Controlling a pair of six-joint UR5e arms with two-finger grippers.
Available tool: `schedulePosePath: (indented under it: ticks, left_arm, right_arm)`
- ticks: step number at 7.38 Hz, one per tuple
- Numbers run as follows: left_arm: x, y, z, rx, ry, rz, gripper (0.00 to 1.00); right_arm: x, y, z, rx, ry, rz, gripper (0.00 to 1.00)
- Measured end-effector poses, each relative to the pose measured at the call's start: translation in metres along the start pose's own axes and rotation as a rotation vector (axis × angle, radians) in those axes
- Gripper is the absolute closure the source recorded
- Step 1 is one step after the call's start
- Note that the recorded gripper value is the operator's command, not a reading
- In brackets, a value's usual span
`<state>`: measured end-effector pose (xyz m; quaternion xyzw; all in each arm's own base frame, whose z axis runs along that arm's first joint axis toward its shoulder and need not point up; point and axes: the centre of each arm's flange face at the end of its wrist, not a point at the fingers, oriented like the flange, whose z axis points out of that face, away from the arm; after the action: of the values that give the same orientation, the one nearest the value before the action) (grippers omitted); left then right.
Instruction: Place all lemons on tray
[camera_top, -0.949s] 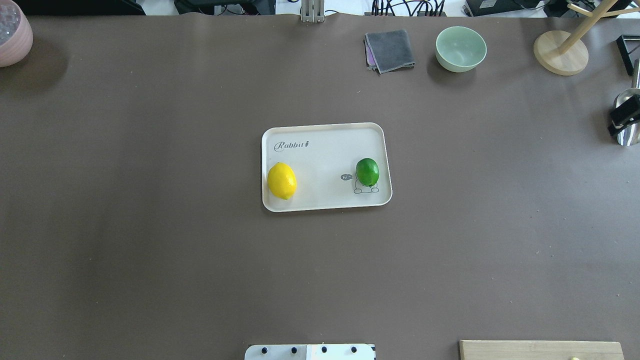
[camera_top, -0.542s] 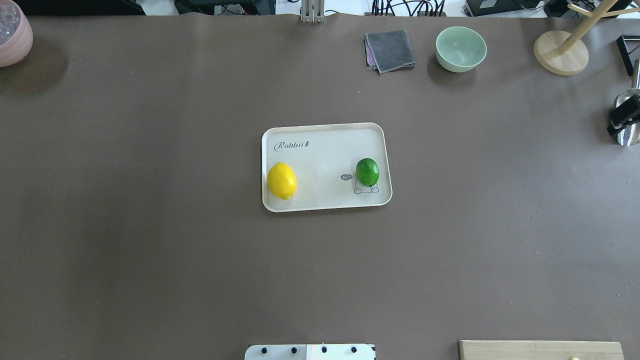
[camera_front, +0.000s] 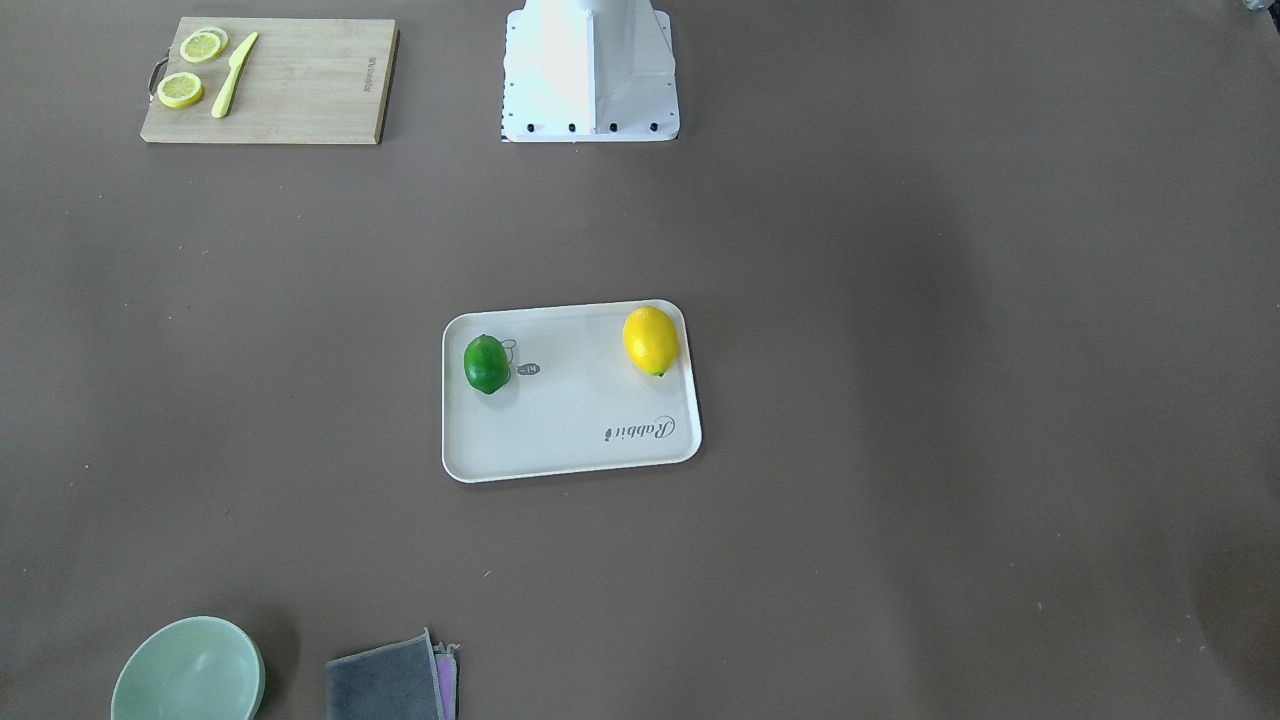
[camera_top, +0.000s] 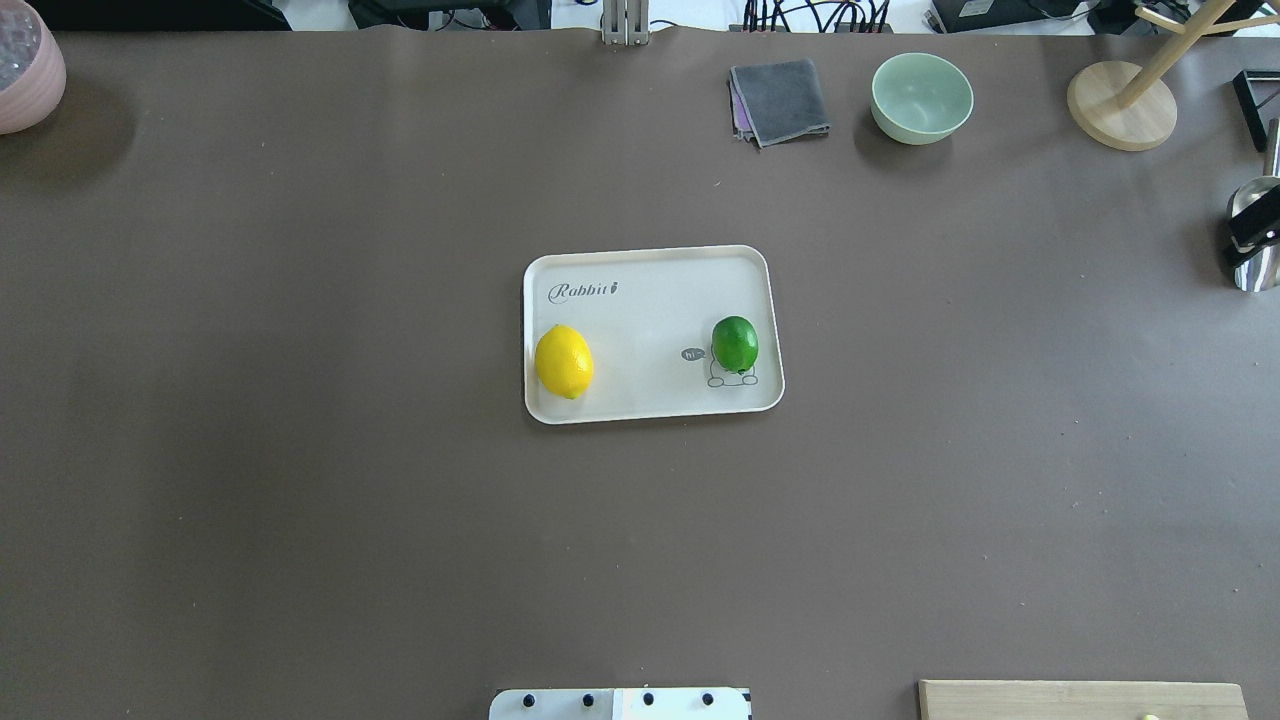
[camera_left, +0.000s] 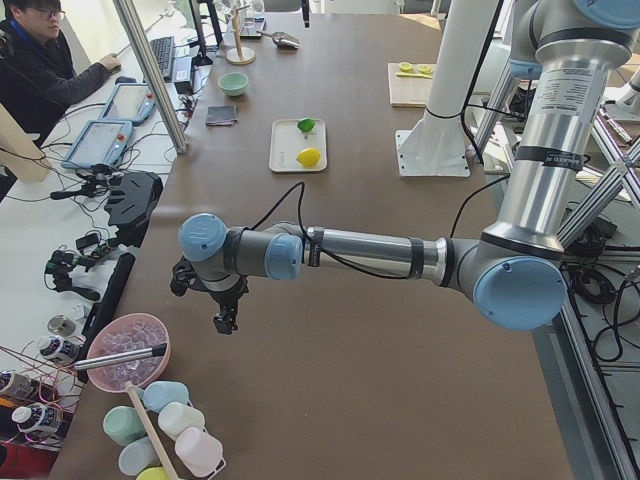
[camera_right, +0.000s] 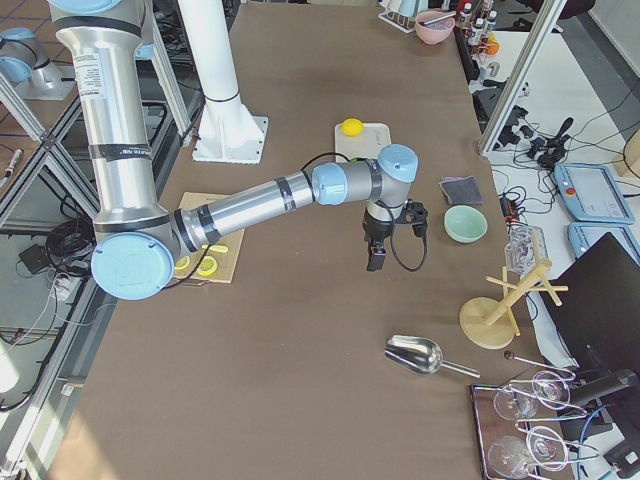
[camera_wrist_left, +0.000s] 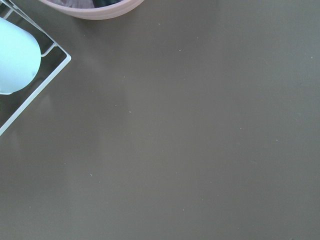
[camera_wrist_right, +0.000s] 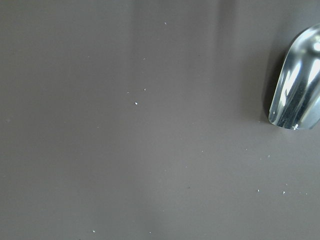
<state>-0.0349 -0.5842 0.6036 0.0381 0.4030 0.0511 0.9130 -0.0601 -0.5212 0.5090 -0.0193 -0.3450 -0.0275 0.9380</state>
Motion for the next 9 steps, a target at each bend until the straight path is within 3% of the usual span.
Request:
schedulePosePath:
  ticks: [3, 9]
  left_arm:
    - [0.0, 0.0, -0.001, 0.01, -0.001, 0.006, 0.02]
    - [0.0, 0.004, -0.001, 0.009, -0.001, 0.005, 0.02]
  right_arm:
    - [0.045, 0.014, -0.014, 0.02, -0.026, 0.035, 0.0]
    - [0.036, 0.014, -0.02, 0.026, -0.071, 0.012, 0.0]
